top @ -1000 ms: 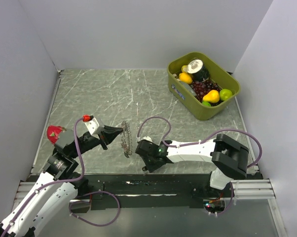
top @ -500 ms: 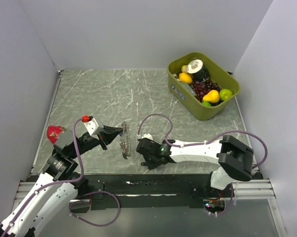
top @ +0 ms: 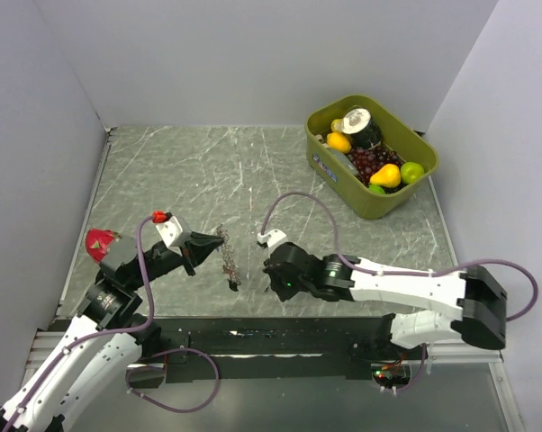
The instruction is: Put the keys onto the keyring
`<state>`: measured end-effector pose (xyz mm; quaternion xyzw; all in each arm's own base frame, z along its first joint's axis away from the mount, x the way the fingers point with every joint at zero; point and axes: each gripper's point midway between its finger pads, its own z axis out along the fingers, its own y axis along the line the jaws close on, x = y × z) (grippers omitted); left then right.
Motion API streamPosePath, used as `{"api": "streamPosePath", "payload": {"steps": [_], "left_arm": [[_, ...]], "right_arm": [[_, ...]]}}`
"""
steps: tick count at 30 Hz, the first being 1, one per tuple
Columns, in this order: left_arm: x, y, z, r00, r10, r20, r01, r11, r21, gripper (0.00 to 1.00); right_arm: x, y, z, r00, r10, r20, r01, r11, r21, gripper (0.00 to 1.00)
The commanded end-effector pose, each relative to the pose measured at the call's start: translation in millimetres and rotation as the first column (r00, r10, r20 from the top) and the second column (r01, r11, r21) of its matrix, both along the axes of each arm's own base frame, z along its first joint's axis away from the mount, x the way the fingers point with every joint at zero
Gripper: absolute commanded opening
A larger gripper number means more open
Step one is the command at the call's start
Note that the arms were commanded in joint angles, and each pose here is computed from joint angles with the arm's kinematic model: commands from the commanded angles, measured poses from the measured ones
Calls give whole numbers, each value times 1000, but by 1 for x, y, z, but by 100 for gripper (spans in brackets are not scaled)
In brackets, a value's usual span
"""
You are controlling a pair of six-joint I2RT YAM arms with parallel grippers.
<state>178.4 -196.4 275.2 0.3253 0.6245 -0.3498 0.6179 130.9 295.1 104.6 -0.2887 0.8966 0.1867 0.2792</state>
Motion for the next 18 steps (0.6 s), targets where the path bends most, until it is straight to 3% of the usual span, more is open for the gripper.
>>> {"api": "streamPosePath", "payload": {"steps": [1,8,12,15,18], "left_arm": [[-4,-2,18,997,-33,68,34,999,-14,1],[-8,-8,14,991,-98,92,95,995,42,1],[-18,-15,15,977,-180,118,173,983,69,1],[-29,-20,18,951,-260,168,248,965,89,1],[-36,-21,22,931,-291,220,277,956,94,1]], "right_arm": [[8,5,34,988,82,134,-98,988,122,0],[0,-2,77,929,220,299,-296,925,238,0],[-21,1,107,859,332,389,-463,828,316,0],[-31,-1,127,829,359,429,-524,767,370,0],[-32,-5,139,827,361,431,-533,747,398,0]]}}
